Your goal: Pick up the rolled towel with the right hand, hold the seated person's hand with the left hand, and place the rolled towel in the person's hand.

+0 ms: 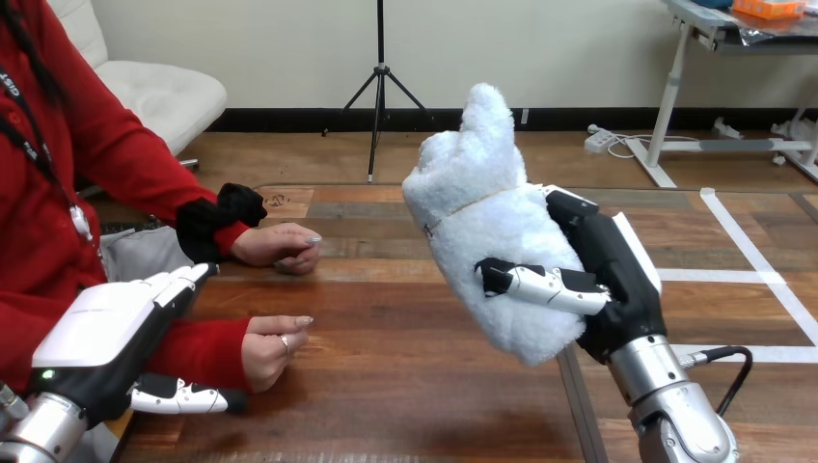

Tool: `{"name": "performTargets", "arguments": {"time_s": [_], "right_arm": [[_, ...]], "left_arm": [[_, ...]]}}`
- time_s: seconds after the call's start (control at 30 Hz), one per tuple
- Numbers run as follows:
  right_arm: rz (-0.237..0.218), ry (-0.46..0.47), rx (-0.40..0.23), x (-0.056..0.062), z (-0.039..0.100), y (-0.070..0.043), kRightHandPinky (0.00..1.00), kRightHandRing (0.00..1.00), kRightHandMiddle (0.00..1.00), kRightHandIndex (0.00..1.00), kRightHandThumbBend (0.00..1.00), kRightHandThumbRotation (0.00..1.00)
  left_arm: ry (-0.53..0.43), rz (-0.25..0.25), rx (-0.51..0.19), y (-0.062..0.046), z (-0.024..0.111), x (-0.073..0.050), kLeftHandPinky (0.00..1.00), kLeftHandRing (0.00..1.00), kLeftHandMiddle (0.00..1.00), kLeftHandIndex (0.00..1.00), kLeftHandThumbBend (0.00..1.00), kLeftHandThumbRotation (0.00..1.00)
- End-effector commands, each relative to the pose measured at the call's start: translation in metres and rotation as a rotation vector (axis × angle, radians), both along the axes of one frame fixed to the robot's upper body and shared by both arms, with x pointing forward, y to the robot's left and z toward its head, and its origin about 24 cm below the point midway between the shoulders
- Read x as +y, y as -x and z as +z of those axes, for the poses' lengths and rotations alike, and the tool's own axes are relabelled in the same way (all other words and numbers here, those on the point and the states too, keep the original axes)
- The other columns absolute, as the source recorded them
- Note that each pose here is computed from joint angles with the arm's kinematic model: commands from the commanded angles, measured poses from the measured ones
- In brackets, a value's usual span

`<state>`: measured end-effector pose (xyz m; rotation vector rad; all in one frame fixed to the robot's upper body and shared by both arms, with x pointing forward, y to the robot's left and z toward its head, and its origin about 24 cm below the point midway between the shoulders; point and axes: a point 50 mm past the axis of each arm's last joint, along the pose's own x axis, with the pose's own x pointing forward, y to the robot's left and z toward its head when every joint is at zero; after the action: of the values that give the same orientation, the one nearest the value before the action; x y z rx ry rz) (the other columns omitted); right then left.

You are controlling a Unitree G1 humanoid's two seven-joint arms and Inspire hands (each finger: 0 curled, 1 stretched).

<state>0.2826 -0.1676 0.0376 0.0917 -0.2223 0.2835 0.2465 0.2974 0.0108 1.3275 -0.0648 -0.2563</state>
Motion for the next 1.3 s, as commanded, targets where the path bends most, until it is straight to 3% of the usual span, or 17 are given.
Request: {"name": "performTargets", "arguments": {"time_s": [0.0, 0.47, 0.67, 1.27], "right_arm": [[0.001, -0.024, -0.131, 0.001, 0.03, -0.006, 0.0, 0.01, 0.03, 0.0, 0.32, 0.0], [0.011, -0.045, -0.146, 0.0, 0.037, 0.003, 0.0, 0.01, 0.03, 0.0, 0.3, 0.0], [0.055, -0.11, -0.136, -0.001, 0.038, 0.006, 0.0, 0.0, 0.02, 0.0, 0.27, 0.0], [0.069, -0.112, -0.166, -0.002, 0.044, 0.014, 0.0, 0.0, 0.02, 0.0, 0.31, 0.0]], "left_arm": [[-0.029, -0.021, -0.079, -0.021, 0.018, 0.0, 0.89, 0.9, 0.91, 0.92, 1.0, 0.57], [-0.016, -0.009, -0.055, -0.026, 0.011, 0.0, 0.84, 0.87, 0.87, 0.91, 1.0, 0.58], [-0.009, 0.01, -0.038, -0.028, 0.008, 0.0, 0.81, 0.84, 0.84, 0.89, 1.0, 0.57], [-0.055, 0.007, -0.002, -0.032, 0.002, -0.003, 0.74, 0.76, 0.78, 0.82, 1.0, 0.58]]}}
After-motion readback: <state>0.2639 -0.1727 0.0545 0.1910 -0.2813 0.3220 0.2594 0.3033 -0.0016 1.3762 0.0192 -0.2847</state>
